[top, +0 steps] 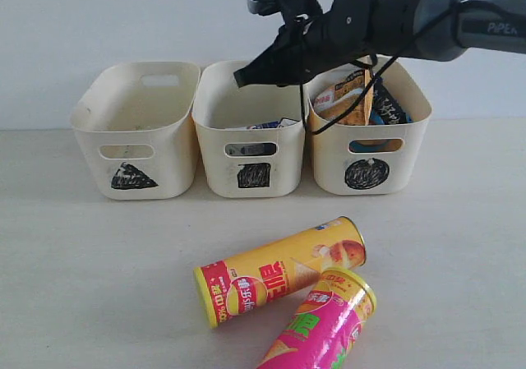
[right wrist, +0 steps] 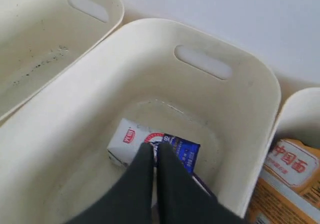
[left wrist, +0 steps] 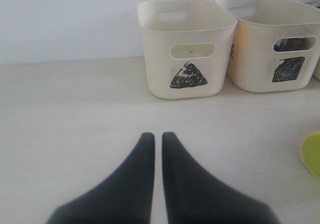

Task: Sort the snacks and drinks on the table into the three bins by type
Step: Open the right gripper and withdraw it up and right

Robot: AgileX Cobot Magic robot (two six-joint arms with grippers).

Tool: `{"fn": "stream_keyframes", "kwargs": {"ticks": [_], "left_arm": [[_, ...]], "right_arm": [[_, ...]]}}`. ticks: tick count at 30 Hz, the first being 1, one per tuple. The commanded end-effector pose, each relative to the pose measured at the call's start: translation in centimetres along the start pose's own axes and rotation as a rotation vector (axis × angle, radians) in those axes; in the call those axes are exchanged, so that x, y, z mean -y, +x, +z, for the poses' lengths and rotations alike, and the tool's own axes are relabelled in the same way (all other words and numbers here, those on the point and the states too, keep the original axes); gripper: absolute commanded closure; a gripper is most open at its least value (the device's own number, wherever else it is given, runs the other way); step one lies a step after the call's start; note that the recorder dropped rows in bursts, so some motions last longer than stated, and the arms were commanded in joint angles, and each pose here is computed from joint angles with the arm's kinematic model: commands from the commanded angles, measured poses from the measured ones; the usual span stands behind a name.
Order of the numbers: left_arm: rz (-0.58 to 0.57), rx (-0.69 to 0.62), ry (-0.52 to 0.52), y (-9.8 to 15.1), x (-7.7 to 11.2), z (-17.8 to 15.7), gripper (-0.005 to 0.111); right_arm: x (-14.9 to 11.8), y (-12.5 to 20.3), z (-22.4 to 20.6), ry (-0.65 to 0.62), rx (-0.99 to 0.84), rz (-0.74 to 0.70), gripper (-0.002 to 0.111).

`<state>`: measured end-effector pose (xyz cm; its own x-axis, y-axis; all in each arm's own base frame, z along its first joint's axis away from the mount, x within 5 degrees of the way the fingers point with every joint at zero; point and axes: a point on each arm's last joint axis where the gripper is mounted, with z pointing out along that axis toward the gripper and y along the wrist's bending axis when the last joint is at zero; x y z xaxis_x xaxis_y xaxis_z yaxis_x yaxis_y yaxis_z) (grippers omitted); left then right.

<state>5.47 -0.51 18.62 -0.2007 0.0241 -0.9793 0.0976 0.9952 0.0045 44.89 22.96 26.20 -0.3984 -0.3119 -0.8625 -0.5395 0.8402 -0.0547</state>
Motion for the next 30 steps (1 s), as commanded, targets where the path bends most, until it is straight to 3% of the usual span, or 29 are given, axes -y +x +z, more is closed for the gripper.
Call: {"fn": "stream_keyframes", "kwargs": {"ticks": [1,19,24,30], "left_arm": [[-0.016,0.012,0.000,-0.2,0.0,-0.1,0.102],[-0.016,0.012,0.000,-0.2,0.0,-0.1,0.102],[-0.016,0.014,0.000,-0.2,0.0,-0.1,0.102],[-0.016,0.014,0.000,-0.2,0.0,-0.1,0.102]], "right_arm": [[2.5,0.2,-1.9,0.059,0.021,0.028,0.108],[13.1,2.7,-13.4,0.311,-0.011,0.136,0.108],[14.9,3.5,-16.3,0.367,-0.026,0.164,0.108],[15.0,4.4,-19.1,0.396,-0.045,0.163,0.108]]}}
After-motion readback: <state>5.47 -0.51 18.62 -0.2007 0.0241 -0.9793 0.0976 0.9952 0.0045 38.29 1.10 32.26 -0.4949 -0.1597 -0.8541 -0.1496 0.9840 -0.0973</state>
